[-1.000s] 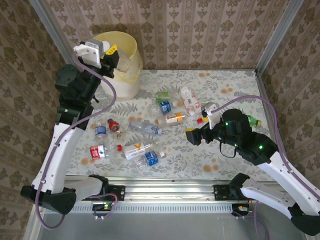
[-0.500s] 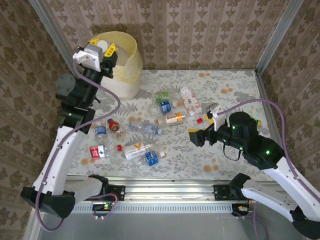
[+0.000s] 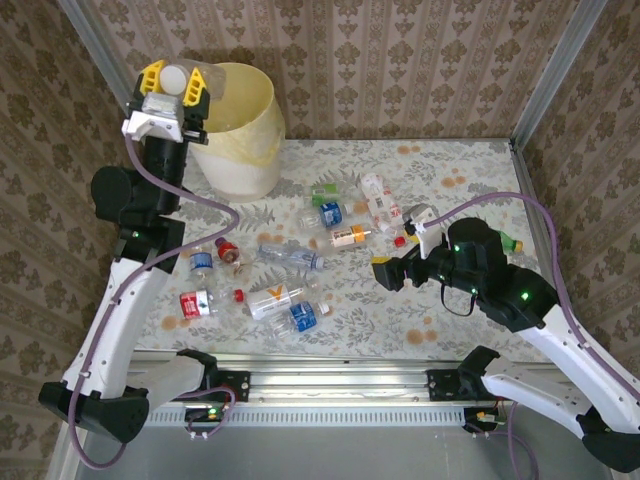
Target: Throw the plastic bottles in the bin
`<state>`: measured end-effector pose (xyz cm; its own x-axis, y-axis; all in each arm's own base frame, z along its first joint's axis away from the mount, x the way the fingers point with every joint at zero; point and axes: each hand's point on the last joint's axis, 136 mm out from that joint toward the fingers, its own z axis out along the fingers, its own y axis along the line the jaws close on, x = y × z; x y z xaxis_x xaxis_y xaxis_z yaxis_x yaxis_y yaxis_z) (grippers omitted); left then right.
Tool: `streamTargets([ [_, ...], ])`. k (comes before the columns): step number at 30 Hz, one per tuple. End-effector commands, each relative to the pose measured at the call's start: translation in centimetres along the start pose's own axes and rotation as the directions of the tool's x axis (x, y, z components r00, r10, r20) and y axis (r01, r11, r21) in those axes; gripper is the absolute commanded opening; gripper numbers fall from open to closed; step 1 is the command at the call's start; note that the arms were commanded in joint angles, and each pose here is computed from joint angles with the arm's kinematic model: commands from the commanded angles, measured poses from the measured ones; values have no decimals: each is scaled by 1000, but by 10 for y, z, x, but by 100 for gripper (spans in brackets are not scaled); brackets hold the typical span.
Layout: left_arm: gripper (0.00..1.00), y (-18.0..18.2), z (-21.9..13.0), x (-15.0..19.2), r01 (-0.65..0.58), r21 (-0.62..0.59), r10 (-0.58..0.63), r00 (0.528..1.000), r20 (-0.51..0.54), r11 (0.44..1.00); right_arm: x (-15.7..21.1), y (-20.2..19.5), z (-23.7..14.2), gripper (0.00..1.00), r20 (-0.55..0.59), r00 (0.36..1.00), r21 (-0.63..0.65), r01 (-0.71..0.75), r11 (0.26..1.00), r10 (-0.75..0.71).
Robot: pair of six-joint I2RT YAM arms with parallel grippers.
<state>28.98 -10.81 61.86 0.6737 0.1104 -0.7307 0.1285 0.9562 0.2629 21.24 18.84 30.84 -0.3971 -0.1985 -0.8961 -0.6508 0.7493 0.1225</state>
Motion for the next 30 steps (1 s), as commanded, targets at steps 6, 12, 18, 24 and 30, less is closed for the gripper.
streamTargets([
  [6, 5, 24, 1, -4, -53, -102, 58, 997, 48, 993, -16, 3, 0, 100, 66, 996, -8, 55, 998, -55],
  [12, 6, 39, 17, 33, 0, -124, 1, 1000, 8, 992, -27, 3, 3, 100, 75, 995, 1, 72, 997, -72],
  [18, 7, 45, 50, 90, 45, -126, -60, 992, -111, 991, -25, -2, 5, 100, 60, 993, 28, 104, 994, -105],
  [24, 29, 55, 93, 207, 75, -144, -128, 905, -405, 987, -22, -3, 5, 100, 58, 992, 29, 107, 994, -109],
  [30, 99, 59, 117, 246, 259, -180, -316, 785, -533, 949, -23, 5, 1, 100, 74, 994, -15, 84, 996, -83],
])
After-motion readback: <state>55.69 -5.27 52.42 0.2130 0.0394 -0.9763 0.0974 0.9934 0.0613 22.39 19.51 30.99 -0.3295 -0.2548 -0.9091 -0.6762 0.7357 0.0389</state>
